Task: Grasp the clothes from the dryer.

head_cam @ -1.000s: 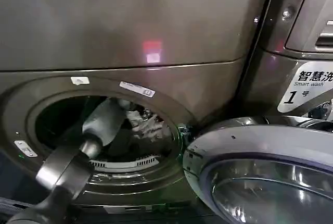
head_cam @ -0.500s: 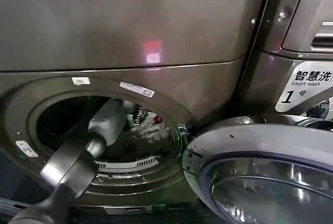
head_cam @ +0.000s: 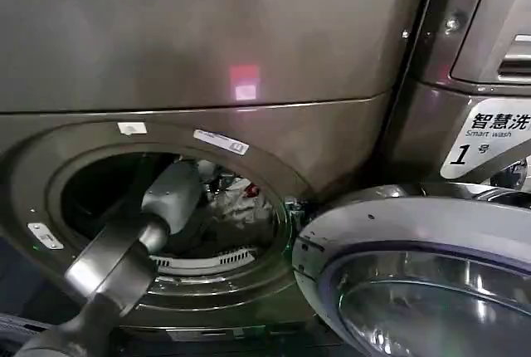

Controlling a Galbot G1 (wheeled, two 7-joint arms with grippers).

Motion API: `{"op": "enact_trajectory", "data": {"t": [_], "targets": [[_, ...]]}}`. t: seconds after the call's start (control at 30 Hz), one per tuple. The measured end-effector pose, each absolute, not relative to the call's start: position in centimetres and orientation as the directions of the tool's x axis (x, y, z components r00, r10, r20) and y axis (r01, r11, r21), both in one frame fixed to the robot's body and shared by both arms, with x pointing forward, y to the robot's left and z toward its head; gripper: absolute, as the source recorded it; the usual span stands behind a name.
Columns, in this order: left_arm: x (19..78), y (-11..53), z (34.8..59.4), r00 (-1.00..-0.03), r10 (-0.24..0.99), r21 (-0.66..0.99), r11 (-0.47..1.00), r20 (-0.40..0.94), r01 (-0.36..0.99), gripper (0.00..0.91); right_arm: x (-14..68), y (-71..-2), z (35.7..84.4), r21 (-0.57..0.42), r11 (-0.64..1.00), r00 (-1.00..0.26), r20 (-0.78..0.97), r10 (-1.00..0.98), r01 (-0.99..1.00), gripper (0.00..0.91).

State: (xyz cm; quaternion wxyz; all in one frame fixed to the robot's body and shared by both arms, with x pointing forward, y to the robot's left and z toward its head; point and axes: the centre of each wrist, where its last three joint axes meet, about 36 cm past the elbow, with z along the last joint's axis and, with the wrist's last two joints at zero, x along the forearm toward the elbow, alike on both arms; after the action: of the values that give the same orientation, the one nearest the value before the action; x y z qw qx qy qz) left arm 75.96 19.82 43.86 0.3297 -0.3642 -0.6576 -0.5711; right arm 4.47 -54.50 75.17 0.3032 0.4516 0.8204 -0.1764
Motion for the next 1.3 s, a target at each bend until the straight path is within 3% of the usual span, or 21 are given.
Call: {"op": "enact_trajectory", "data": {"t": [0.33,0.5,0.63,0.93,1.3], "targets": [[74.7,21.8,43.2,-0.642,0.338,0.491,0.435,0.688,0.755,0.000,5.0,-54.5,74.8,-0.021,0.537,-0.418,-0.653,0.632,0.844,0.907],[73.4,21.5,42.2,-0.728,0.453,0.423,0.605,0.514,0.675,0.000,5.3,-54.5,74.6,-0.020,0.542,-0.423,-0.650,0.632,0.840,0.907],[72.5,20.6,42.1,-0.817,0.473,0.361,0.736,0.331,0.572,0.000,5.4,-54.6,74.4,-0.018,0.543,-0.423,-0.648,0.633,0.839,0.907],[69.3,20.1,42.6,-0.953,0.303,0.115,0.948,-0.026,0.298,0.000,5.7,-54.8,74.6,-0.022,0.552,-0.431,-0.651,0.624,0.833,0.907],[63.4,19.8,43.4,-0.967,0.029,-0.159,0.985,-0.252,0.071,0.000,5.3,-55.0,75.3,-0.030,0.540,-0.414,-0.677,0.608,0.841,0.907]]}}
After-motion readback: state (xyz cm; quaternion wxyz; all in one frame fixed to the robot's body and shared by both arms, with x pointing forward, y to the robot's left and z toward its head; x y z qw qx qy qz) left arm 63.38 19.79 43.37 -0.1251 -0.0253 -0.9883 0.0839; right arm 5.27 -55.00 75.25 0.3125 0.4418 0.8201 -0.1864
